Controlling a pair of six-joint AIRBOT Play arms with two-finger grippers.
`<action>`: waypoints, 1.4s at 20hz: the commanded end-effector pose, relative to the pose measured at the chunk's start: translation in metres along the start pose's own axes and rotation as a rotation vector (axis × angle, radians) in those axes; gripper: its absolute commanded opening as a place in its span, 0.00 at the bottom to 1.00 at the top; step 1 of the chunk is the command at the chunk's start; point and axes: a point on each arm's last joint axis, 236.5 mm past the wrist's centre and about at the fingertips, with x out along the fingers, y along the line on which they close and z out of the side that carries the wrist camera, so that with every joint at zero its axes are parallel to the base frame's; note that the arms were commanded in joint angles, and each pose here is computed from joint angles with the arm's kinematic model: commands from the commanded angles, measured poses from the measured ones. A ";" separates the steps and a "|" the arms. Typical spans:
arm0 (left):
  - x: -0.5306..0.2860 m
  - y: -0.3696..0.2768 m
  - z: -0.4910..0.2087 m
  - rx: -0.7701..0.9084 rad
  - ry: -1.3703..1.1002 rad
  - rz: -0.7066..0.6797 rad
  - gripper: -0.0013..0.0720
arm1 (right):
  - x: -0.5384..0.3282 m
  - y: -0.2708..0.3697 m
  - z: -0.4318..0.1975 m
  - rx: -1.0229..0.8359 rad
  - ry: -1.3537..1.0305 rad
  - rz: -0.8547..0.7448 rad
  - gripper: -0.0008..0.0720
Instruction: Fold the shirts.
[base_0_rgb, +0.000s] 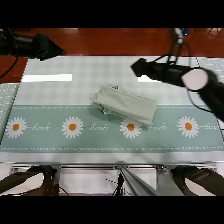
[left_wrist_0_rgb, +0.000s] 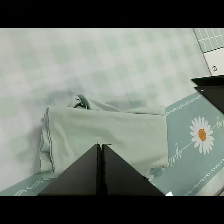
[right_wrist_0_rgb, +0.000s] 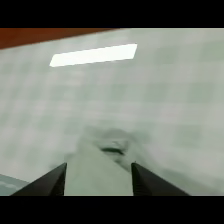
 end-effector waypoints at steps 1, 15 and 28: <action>-0.002 0.016 -0.005 0.030 0.020 0.060 0.05 | -0.101 -0.161 -0.050 -0.120 0.331 -0.533 0.69; -0.029 0.095 -0.057 -0.050 0.239 0.398 0.47 | 0.001 -0.144 -0.204 0.575 0.304 -0.023 0.84; -0.011 0.071 -0.061 -0.012 0.265 0.358 0.46 | 0.015 -0.105 -0.091 0.372 0.117 0.098 0.05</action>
